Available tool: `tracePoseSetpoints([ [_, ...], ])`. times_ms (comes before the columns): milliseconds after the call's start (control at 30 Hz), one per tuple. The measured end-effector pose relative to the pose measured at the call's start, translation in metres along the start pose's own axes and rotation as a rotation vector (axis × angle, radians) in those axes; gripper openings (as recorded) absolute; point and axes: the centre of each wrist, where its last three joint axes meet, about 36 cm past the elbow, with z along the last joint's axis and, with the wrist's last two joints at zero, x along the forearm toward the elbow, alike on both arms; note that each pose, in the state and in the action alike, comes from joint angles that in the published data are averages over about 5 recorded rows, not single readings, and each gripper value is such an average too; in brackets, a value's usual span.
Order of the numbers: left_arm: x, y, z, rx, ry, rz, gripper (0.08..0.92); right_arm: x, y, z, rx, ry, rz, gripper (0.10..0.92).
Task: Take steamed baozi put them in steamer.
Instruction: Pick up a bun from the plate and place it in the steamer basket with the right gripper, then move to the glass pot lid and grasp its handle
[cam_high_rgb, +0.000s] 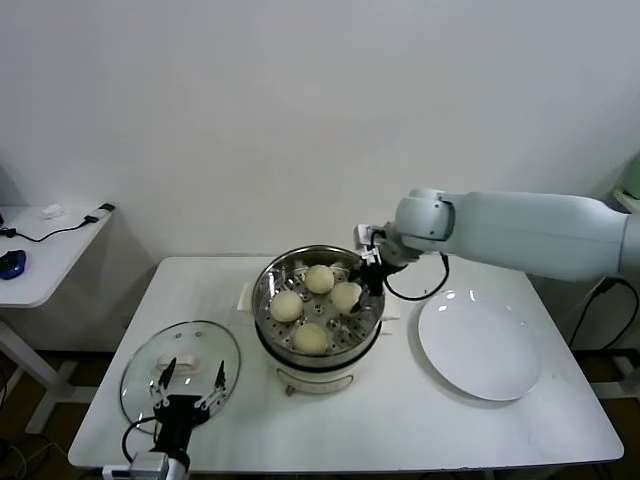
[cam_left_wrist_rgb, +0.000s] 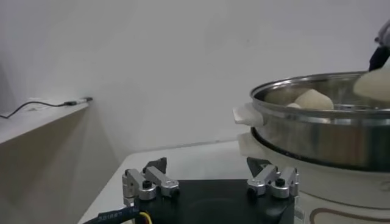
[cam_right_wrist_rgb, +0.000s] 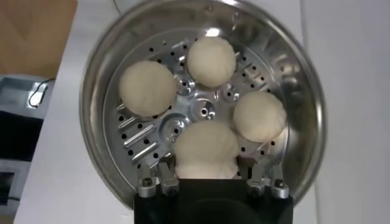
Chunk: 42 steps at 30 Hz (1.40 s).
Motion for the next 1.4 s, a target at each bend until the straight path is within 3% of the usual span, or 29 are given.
tracePoseSetpoints([
  [300, -0.003, 0.001, 0.0, -0.001, 0.0, -0.001, 0.823, -0.025, -0.002, 0.003, -0.005, 0.037, -0.006, 0.678],
  [533, -0.003, 0.004, 0.0, -0.004, -0.002, -0.009, 0.823, -0.027, -0.008, 0.006, -0.013, 0.02, -0.012, 0.812],
  [733, -0.002, 0.005, -0.002, -0.006, -0.002, -0.007, 0.823, -0.009, -0.018, 0.006, -0.017, -0.047, -0.018, 0.822],
  [933, 0.001, 0.005, -0.006, -0.004, 0.0, -0.001, 0.823, 0.024, -0.032, 0.012, -0.071, -0.173, -0.003, 0.823],
  [1100, 0.002, 0.005, -0.008, 0.002, 0.003, -0.005, 0.823, 0.049, -0.045, 0.028, -0.15, -0.328, 0.142, 0.823],
  [1400, 0.0, 0.007, -0.011, -0.004, 0.005, -0.022, 0.823, 0.07, -0.04, 0.092, -0.358, -0.531, 0.583, 0.823],
])
